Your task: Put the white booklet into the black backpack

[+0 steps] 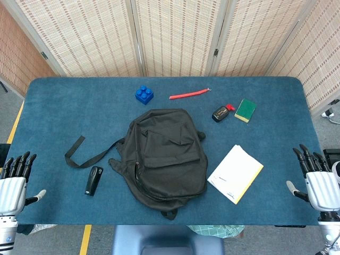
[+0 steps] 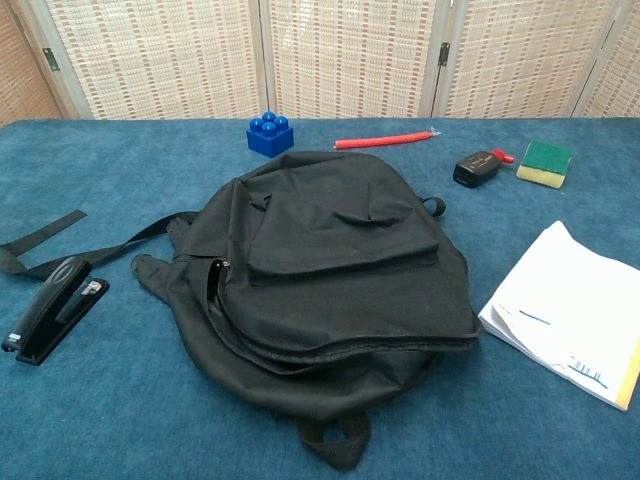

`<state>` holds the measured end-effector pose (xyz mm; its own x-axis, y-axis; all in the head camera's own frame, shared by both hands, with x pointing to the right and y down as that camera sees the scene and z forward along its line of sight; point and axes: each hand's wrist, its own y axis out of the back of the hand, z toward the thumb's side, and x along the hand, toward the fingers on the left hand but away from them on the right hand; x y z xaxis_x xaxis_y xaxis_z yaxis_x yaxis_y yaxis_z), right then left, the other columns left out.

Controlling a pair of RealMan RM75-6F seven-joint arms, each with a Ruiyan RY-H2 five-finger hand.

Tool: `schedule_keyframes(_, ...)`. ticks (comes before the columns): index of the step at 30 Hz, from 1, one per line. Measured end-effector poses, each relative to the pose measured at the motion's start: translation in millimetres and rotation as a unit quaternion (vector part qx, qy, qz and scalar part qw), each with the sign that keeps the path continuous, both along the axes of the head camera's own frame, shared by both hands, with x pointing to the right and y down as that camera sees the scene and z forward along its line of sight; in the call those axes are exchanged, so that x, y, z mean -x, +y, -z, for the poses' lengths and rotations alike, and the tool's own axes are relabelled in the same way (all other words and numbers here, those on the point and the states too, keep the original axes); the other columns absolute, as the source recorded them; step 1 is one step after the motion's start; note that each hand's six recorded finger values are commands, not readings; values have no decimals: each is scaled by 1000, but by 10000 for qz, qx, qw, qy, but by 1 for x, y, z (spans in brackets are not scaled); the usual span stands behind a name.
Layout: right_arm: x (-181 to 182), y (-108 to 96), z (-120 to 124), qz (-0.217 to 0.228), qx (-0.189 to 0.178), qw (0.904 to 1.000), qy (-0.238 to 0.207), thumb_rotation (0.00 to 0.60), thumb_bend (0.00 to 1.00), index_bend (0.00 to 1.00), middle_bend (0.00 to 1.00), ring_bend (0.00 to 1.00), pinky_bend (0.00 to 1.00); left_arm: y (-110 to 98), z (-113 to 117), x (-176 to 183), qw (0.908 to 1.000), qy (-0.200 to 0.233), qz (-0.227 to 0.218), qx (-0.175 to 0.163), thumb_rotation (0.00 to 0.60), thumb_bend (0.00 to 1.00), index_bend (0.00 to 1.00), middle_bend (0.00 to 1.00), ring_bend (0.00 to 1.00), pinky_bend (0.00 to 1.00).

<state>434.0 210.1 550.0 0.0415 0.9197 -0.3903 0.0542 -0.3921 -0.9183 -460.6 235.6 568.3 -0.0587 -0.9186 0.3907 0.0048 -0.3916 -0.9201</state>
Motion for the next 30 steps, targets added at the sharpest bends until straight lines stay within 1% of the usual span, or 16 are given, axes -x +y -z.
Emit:
schedule_keyframes(9, 5, 3, -1, 119, 66, 9999, -48, 584, 299, 0, 64, 169, 124, 2, 0, 2, 10000, 14, 5, 13, 600, 135, 50, 75, 96, 0)
schedule_keyframes(16, 16, 6, -12, 396, 286, 9988, -60, 583, 299, 0, 73, 173, 141, 3, 1, 1, 10000, 47, -1, 8, 600, 135, 50, 75, 96, 0)
schedule_keyframes(18, 21, 8, -18, 533, 347, 9980, -53, 581, 299, 4, 83, 178, 148, 3, 2, 0, 10000, 61, -11, 0, 600, 135, 50, 75, 97, 0)
schedule_keyframes(21, 29, 11, -30, 770, 482, 9959, -13, 578, 299, 10, 91, 159, 148, 3, 3, 0, 10000, 76, -5, -8, 600, 135, 50, 75, 97, 0)
schedule_keyframes(25, 39, 16, -51, 1083, 618, 9922, 84, 576, 308, 11, 95, 145, 148, 4, 4, 1, 10000, 81, 28, 4, 600, 135, 50, 75, 96, 0)
schedule_keyframes(30, 48, 23, -75, 1358, 824, 9872, 114, 575, 327, 11, 95, 132, 148, 4, 4, 1, 9999, 92, 40, 22, 600, 135, 49, 75, 96, 0)
